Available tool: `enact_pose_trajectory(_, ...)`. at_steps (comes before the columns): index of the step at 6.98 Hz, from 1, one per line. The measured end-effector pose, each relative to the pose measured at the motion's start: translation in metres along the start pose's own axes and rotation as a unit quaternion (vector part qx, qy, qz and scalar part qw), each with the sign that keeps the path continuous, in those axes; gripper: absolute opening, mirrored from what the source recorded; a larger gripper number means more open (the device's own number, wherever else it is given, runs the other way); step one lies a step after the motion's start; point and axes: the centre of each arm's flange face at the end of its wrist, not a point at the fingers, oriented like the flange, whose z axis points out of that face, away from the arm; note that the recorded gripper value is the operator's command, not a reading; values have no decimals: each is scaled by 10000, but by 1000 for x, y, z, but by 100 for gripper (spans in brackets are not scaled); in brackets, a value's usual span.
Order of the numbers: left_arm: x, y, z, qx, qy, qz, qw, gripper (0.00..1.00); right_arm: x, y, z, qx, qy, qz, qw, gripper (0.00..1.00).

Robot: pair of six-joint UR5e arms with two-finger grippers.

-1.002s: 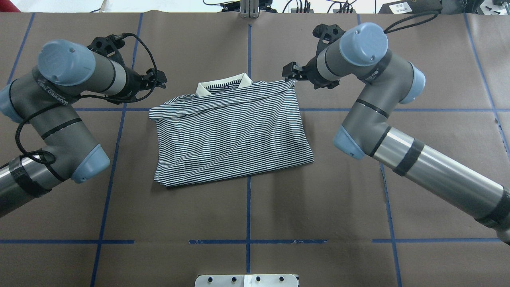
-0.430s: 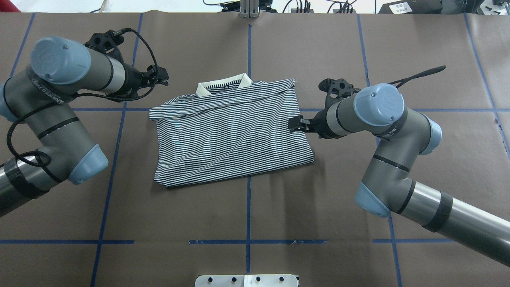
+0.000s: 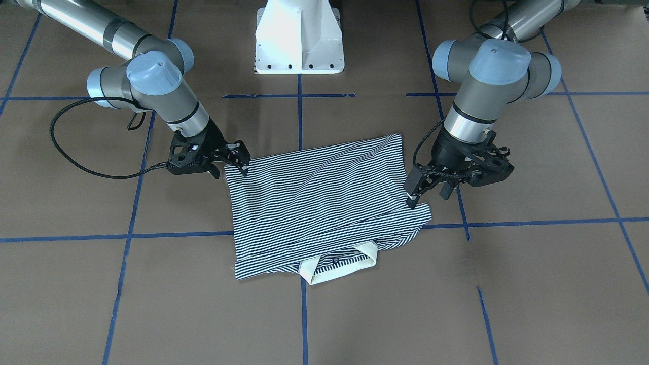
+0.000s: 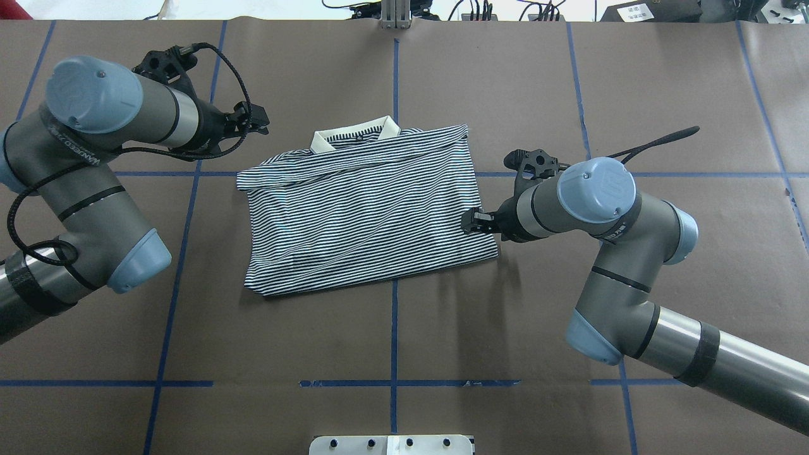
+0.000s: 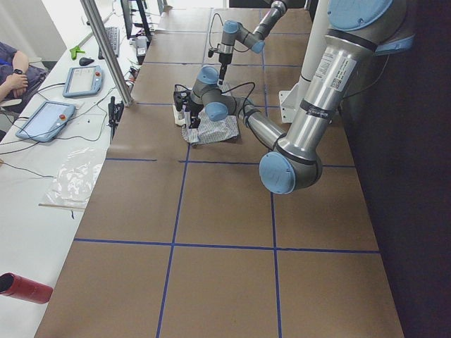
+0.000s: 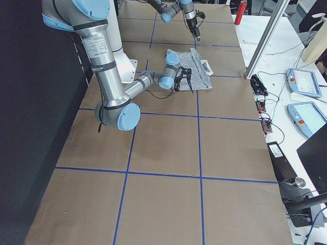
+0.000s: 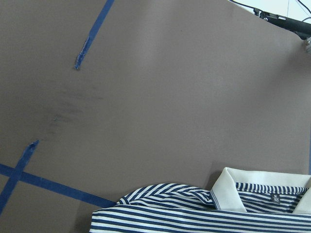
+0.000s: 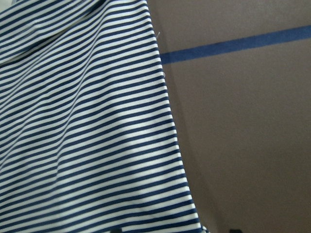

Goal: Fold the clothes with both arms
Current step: 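Lower the right gripper and grasp the folded shirt's side edge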

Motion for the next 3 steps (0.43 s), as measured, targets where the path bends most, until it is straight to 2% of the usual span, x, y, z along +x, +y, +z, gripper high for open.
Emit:
enact_pose_trajectory(2,1,0,-2,3,18,8,10000,100,3,4,4,-63,32,2,10000,11)
enact_pose_trajectory(3,1,0,-4,7,36,10,10000,100,4,5,4,-87,56,7,9999,0)
